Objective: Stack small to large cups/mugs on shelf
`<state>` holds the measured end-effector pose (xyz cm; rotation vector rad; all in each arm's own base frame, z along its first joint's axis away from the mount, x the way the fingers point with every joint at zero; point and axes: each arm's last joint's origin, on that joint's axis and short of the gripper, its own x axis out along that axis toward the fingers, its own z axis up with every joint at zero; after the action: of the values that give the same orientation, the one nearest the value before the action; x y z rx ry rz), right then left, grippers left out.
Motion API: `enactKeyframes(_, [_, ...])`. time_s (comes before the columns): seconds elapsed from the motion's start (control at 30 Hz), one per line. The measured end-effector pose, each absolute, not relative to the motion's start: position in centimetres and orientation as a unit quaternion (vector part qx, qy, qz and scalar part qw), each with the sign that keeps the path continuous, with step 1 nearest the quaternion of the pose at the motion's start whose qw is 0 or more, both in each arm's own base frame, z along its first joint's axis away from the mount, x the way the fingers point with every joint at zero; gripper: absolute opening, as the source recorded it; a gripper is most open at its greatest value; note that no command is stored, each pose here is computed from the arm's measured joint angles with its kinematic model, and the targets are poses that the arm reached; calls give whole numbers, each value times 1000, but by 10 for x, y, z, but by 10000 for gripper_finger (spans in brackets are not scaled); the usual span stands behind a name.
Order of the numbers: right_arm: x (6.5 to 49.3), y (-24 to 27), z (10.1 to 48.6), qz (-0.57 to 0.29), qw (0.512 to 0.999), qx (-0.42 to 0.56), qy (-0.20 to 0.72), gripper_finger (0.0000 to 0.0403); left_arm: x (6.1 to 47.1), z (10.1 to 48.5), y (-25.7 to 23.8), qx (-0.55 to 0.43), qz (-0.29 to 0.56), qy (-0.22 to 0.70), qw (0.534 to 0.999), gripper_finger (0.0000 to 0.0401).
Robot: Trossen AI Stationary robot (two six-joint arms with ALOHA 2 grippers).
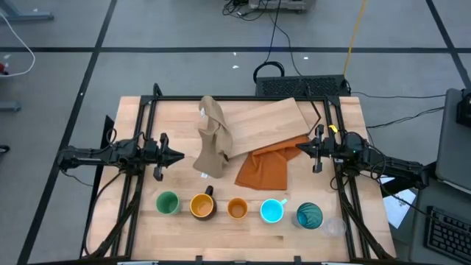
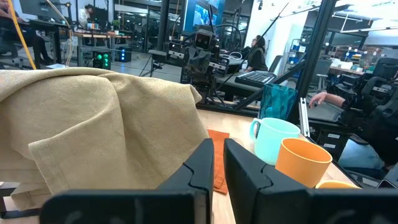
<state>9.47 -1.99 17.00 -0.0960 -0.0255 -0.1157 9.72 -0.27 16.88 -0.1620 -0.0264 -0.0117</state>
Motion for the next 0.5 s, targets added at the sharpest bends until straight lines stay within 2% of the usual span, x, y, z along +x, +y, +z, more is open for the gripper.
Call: enactKeyframes(0.5, [95,-20,170,-58,997,-48,-13,0,97,169,-3,-81,-6,-15,997,35])
